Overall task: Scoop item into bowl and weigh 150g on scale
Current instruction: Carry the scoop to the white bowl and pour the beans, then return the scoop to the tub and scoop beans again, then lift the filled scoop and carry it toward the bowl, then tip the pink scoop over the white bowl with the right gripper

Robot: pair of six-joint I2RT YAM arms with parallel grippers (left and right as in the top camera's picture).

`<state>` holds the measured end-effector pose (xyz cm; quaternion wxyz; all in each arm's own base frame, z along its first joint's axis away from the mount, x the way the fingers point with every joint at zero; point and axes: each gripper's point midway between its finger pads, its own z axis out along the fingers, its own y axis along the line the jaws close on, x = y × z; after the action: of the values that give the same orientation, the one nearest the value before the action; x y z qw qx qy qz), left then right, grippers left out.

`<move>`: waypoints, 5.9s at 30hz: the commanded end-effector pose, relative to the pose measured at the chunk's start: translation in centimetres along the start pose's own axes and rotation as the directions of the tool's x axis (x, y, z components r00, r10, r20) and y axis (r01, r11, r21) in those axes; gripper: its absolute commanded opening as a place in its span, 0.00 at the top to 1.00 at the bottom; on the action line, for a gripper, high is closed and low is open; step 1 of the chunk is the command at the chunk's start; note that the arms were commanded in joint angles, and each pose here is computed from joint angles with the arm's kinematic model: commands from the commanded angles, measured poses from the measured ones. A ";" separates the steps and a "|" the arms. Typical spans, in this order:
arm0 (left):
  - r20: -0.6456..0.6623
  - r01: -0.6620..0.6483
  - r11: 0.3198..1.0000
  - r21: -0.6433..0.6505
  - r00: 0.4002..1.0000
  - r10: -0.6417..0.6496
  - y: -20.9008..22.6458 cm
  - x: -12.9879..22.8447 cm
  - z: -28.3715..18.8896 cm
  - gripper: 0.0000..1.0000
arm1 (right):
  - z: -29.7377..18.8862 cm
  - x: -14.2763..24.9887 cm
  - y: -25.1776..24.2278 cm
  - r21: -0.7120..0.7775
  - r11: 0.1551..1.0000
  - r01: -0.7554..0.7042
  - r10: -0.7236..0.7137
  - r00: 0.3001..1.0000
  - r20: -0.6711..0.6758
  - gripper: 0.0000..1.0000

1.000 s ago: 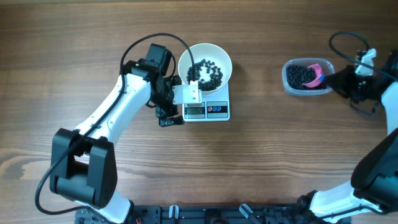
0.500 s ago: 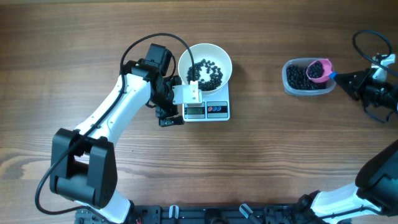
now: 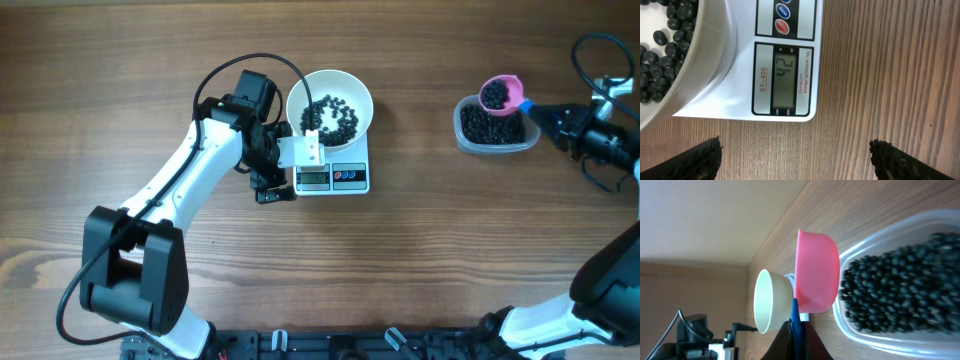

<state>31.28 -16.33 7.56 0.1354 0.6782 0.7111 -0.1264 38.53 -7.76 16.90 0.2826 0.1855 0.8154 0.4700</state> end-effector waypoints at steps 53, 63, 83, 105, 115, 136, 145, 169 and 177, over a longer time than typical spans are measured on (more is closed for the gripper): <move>0.019 -0.001 1.000 0.016 1.000 0.001 -0.3 -0.4 0.2 0.00 | 18.2 12.6 21.5 0.077 0.111 0.991 -0.984 0.121 -0.134 0.96; 0.019 -0.001 1.000 0.016 1.000 0.001 -0.3 -0.4 0.2 0.00 | 4.3 0.5 13.9 0.495 0.562 0.663 -0.751 0.659 -0.031 0.96; 0.019 -0.001 1.000 0.016 1.000 0.001 -0.3 -0.4 0.2 0.00 | 5.6 5.3 -7.2 0.523 0.805 0.280 -0.114 0.938 -0.326 0.92; 0.019 -0.001 1.000 0.016 1.000 0.001 -0.3 -0.4 0.2 0.00 | 5.8 6.9 -6.2 0.506 0.851 0.139 0.024 0.953 -0.302 0.96; 0.019 -0.001 1.000 0.016 1.000 0.001 -0.3 -0.4 0.2 0.00 | 6.6 3.9 -6.0 0.498 0.855 0.148 -0.047 0.977 -0.209 0.96; 0.019 -0.001 1.000 0.016 1.000 0.001 -0.3 -0.4 0.2 0.00 | 1.5 1.9 -5.9 0.299 0.954 -0.012 0.040 0.995 -0.088 0.96; 0.019 -0.001 1.000 0.016 1.000 0.001 -0.3 -0.4 0.2 0.00 | 1.8 2.5 -4.1 0.198 0.980 -0.028 0.050 0.993 -0.110 0.96; 0.019 -0.001 1.000 0.016 1.000 0.001 -0.3 -0.4 0.2 0.00 | 13.7 9.1 11.6 -0.318 0.937 0.144 -0.253 0.908 -0.335 0.96; 0.019 -0.001 1.000 0.016 1.000 0.001 -0.3 -0.4 0.2 0.00 | 19.9 15.2 12.8 -0.223 0.898 0.380 -0.439 0.807 -0.394 0.96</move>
<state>31.27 -16.33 7.56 0.1352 0.6782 0.7111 -0.1265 39.12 19.59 17.13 0.1758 -0.1085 0.8223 0.5302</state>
